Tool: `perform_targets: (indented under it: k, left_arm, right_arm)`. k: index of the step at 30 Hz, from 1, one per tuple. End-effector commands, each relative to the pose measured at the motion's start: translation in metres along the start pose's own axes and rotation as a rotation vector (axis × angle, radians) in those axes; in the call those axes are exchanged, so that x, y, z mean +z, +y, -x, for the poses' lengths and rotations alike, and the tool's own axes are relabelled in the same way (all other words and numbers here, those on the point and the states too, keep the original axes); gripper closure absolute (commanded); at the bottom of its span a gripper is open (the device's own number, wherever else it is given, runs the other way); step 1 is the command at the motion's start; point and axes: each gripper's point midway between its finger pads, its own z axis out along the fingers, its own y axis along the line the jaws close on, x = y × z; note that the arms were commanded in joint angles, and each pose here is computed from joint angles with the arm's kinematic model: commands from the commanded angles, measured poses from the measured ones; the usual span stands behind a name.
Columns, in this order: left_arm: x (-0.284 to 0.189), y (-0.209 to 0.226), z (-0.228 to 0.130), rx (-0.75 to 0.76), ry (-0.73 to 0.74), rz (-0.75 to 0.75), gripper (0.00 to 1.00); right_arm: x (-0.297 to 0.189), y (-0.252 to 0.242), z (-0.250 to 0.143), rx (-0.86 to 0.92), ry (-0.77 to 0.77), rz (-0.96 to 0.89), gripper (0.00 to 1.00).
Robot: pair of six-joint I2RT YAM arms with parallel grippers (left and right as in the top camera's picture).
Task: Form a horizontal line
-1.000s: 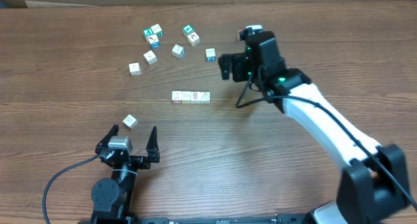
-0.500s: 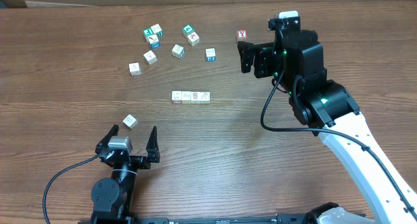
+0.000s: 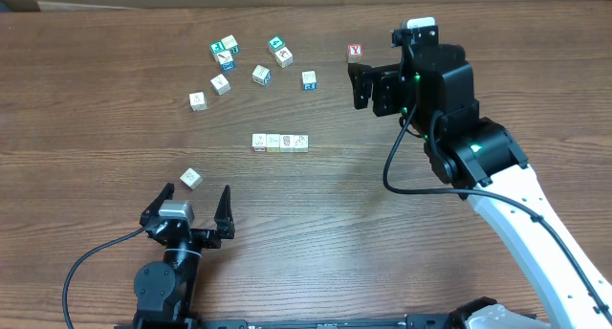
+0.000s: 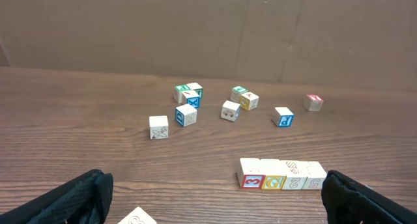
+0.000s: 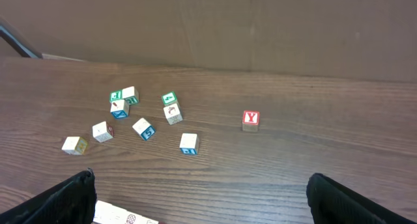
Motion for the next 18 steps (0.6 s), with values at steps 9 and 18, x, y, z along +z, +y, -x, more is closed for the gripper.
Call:
perform_targets:
  k: [9,18]
  left_arm:
    - [0.000,0.000,0.000,0.017,-0.005,-0.003,0.00]
    - [0.000,0.000,0.000,0.017,-0.005,-0.003,0.00]
  right_arm:
    - [-0.036,-0.005,0.025,-0.012,-0.089,0.019,0.00]
    - [-0.050,-0.011,0.008,-0.006,-0.191,0.041,0.00]
